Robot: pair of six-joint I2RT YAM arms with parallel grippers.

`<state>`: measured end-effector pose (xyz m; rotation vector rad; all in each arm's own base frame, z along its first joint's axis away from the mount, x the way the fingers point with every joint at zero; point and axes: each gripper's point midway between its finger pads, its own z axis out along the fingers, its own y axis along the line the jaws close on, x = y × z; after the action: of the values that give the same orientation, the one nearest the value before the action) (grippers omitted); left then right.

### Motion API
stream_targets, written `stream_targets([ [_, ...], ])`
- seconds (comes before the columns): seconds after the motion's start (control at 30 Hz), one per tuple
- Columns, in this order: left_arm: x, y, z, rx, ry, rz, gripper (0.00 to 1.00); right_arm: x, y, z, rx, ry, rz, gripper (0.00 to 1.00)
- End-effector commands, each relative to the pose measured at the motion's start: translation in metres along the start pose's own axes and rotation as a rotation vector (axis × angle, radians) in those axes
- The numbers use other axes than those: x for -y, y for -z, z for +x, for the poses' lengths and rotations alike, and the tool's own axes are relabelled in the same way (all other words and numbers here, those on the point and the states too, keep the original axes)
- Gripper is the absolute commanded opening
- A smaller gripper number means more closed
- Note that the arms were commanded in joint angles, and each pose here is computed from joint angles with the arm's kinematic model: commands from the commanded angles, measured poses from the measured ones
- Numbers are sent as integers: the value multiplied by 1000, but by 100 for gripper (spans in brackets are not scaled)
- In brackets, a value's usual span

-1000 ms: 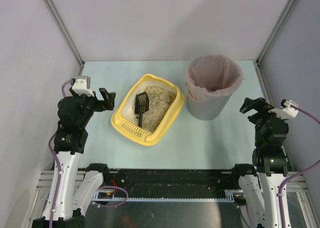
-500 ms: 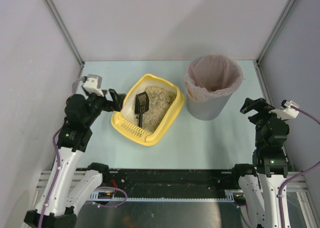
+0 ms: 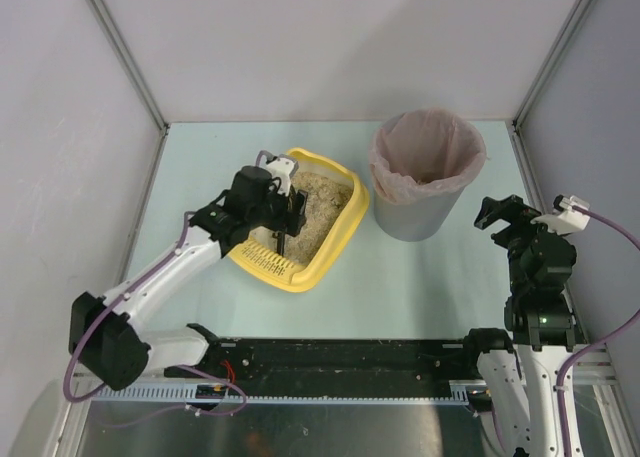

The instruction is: Clean the litter box

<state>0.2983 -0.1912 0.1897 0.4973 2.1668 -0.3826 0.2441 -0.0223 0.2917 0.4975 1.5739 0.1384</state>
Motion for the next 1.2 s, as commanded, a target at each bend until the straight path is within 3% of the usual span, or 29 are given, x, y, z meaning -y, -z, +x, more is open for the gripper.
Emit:
stream_targets([
  [0.0, -20, -4, -1, -26, 13, -111, 90, -4, -3, -4, 11, 7, -18, 99],
  [0.37, -27, -34, 51, -207, 152, -16, 89, 0, -3, -4, 12, 3, 3, 100],
  [0.57, -25, -47, 65, -271, 205, 22, 81, 1, -3, -4, 16, 3, 8, 100],
  [0.6, -25, -48, 67, -279, 208, 22, 75, 1, -3, -4, 14, 2, 9, 100],
  [0.8, -35, -59, 85, -336, 197, -36, 60, 1, -2, -5, 18, -1, 7, 99],
  [1.17, -58, -58, 92, -334, 136, -213, 62, 1, -3, -2, 8, -2, 8, 98],
])
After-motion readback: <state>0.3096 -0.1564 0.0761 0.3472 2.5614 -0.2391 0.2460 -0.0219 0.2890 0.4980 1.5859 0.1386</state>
